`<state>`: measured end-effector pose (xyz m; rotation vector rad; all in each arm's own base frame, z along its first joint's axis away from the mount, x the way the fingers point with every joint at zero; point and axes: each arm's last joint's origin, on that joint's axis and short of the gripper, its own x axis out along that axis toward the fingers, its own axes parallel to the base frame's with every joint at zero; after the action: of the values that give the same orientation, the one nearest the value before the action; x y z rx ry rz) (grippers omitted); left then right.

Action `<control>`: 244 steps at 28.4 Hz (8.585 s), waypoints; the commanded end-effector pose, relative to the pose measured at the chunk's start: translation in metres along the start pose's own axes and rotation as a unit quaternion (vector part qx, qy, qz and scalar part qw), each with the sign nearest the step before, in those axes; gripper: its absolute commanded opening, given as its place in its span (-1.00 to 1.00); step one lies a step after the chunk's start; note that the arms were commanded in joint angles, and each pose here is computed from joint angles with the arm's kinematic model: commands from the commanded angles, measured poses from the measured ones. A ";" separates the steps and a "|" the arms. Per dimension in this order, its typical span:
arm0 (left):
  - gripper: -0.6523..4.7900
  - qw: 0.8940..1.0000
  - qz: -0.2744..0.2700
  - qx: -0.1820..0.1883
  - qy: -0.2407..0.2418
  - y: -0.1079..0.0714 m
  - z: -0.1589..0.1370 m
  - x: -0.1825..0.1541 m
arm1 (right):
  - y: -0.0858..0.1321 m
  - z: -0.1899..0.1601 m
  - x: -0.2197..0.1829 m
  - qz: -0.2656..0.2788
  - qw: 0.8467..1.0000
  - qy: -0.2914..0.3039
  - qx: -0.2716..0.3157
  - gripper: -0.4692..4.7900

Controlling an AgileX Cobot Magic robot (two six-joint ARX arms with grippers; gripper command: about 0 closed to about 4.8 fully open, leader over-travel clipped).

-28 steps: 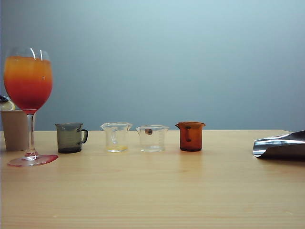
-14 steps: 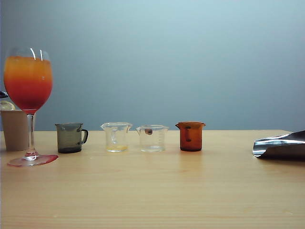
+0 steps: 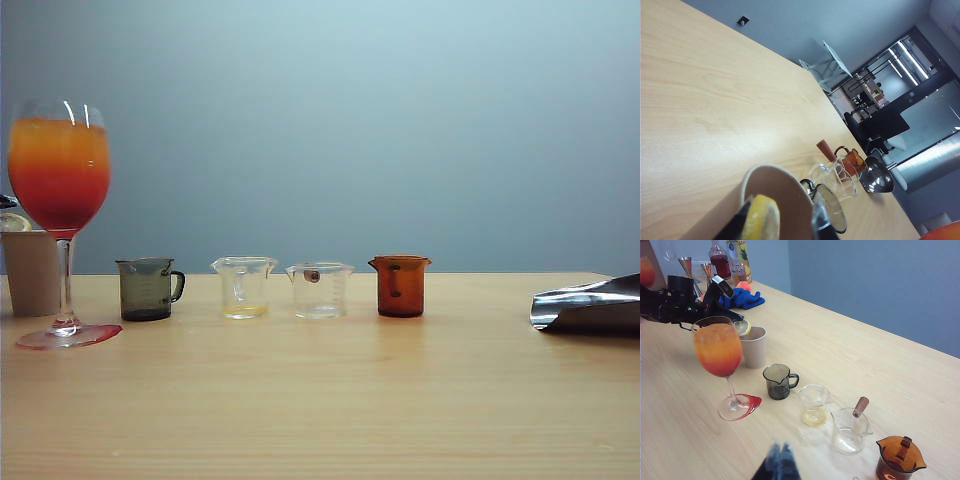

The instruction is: Pick up the lemon slice from the paper cup on the left and carefully insert it into the rim of the goblet.

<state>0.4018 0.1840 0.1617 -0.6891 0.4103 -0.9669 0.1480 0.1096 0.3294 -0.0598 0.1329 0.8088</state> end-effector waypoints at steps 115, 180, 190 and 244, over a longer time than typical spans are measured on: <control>-0.78 0.943 -0.060 0.323 0.052 -0.208 0.000 0.029 | 0.001 0.008 -0.001 0.013 0.999 -0.028 -0.007 -0.84; -0.78 0.937 -0.041 0.336 0.083 -0.188 -0.011 0.035 | 0.001 0.007 -0.001 0.013 1.000 -0.028 -0.007 -0.84; -0.78 0.939 -0.062 0.332 0.063 -0.181 -0.024 0.034 | 0.001 0.008 -0.001 0.013 0.999 -0.028 -0.007 -0.84; -0.07 0.939 -0.076 0.334 0.045 -0.187 -0.009 0.034 | 0.001 0.007 -0.001 0.013 1.000 -0.024 -0.007 -0.84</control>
<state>0.3005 0.0794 0.2810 -0.0493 0.0964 -1.1961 0.1477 0.1103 0.3321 -0.0531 0.1060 0.8352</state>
